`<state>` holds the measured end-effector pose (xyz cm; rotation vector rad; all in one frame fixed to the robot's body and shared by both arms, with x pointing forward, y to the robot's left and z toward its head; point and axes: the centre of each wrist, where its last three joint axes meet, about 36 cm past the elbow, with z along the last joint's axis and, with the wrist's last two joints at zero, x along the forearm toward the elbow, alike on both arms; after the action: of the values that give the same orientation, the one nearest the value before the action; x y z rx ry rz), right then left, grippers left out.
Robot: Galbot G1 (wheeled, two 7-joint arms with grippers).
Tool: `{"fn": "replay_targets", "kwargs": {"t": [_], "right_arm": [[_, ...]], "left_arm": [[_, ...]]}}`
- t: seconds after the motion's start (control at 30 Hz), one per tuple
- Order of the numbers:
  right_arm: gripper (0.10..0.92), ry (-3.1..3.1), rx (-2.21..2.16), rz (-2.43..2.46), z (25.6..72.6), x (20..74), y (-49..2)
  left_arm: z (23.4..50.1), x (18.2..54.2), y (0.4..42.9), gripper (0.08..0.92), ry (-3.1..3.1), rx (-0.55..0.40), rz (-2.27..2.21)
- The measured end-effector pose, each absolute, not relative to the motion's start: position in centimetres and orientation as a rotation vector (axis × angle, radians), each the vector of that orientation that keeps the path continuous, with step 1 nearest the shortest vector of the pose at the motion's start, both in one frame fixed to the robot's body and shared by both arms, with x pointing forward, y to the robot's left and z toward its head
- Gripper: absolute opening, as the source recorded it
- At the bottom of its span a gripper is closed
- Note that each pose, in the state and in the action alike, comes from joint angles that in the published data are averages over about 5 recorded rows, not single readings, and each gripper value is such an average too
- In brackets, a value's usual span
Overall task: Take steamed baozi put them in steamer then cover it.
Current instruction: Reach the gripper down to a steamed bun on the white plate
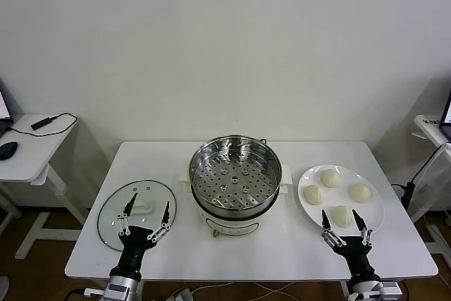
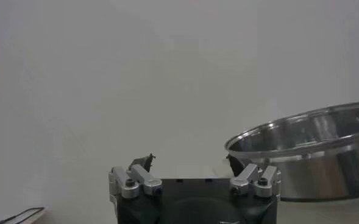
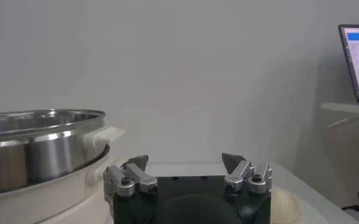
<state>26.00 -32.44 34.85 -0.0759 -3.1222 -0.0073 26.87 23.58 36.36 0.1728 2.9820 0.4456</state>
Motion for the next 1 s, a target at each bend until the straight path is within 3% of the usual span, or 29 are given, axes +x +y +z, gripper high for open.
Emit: {"fn": "replay_targets", "kwargs": {"t": [0.37,0.77,1.0], "right_arm": [[0.823,-3.121,-0.172,0.030,35.9,30.3,-35.4],[0.823,-3.121,-0.201,0.082,37.7,42.6,-41.8],[0.823,-3.061,0.063,0.262,40.3,48.5,-46.2]], "left_arm": [[37.0,26.8,23.2,0.823,2.948,0.176,0.410],[37.8,26.9,23.1,0.823,2.913,0.176,0.410],[38.0,27.3,23.4,0.823,2.891,0.166,0.424]]}}
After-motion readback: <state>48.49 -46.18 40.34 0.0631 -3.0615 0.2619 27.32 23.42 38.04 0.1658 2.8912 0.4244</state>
